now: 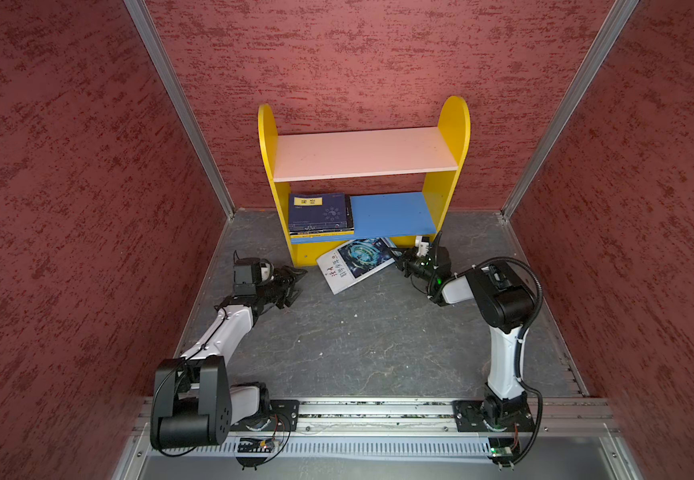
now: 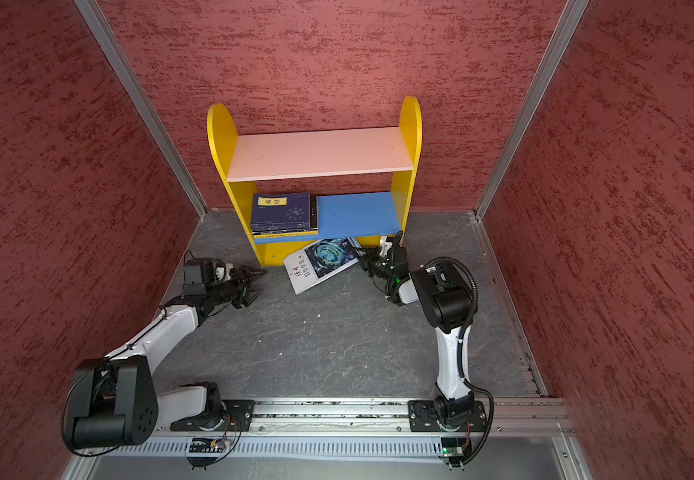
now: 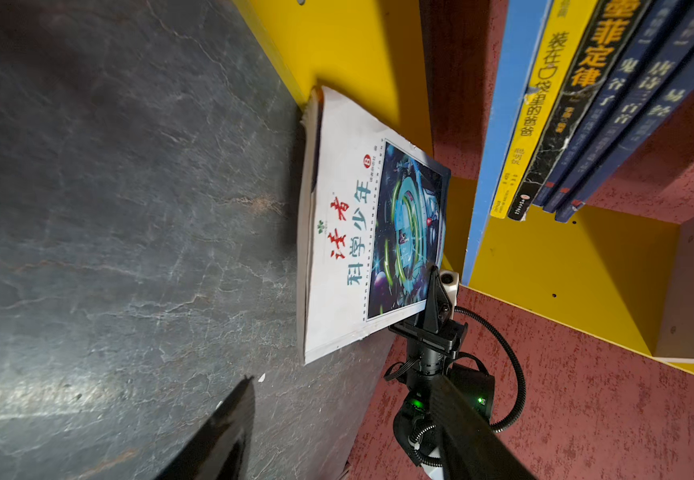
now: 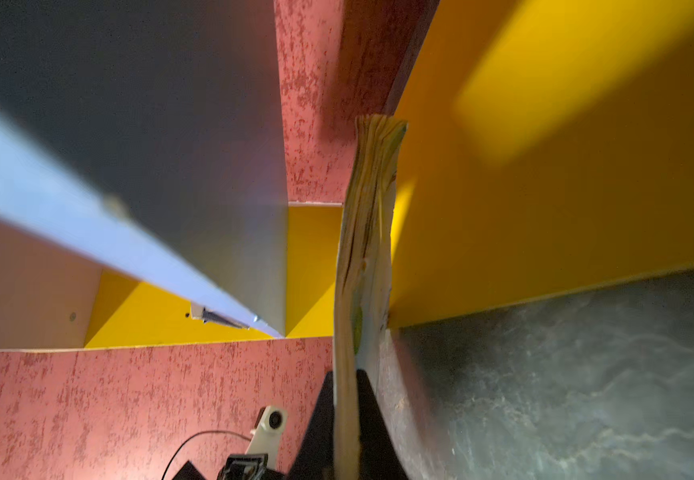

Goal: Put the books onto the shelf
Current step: 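Carry the upright white-covered book toward the lower shelf opening with both grippers, then push the book into the lower shelf opening with both grippers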

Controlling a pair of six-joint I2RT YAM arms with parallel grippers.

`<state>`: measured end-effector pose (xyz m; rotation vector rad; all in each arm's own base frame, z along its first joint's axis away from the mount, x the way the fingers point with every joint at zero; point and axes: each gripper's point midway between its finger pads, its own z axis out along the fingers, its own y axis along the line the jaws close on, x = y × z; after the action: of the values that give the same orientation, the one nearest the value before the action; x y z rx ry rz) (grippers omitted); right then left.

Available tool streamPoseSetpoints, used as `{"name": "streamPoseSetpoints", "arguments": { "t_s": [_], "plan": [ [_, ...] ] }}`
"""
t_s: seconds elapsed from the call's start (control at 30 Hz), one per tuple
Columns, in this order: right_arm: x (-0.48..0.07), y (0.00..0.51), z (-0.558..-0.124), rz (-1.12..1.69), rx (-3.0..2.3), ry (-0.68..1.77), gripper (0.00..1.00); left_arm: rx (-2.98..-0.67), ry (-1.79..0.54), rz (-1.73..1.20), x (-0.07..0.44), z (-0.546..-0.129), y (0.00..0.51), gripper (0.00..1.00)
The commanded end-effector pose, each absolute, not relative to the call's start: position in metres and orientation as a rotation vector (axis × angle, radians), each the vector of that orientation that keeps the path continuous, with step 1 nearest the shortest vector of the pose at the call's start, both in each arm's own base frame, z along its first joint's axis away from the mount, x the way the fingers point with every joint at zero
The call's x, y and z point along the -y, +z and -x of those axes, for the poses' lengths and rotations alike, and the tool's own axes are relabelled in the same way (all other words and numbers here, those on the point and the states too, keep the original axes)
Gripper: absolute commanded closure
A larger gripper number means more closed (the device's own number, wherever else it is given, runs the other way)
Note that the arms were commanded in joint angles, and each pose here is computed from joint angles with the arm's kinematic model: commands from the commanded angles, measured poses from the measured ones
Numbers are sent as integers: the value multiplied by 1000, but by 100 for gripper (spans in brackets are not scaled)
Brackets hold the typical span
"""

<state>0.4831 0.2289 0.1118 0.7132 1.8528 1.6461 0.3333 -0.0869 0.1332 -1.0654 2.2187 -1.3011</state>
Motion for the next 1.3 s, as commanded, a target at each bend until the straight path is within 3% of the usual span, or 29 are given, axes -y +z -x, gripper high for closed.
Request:
{"name": "streamPoseSetpoints", "arguments": {
  "t_s": [0.0,0.27,0.8,1.27],
  "plan": [
    [-208,138,-510,-777,-1647,1645,90,-2225,-1270,1064,85,-333,128,32],
    [-202,120,-517,-908,-1557,1677,91,-2273,-1283,1059,92,-341,119,29],
    [-290,108,-534,-849,-1669,1668,86,-2257,-1221,1180,75,-346,108,25],
    [-279,105,-548,-1016,-1483,1668,85,-2200,-1214,1280,41,-345,108,25]
  ]
}}
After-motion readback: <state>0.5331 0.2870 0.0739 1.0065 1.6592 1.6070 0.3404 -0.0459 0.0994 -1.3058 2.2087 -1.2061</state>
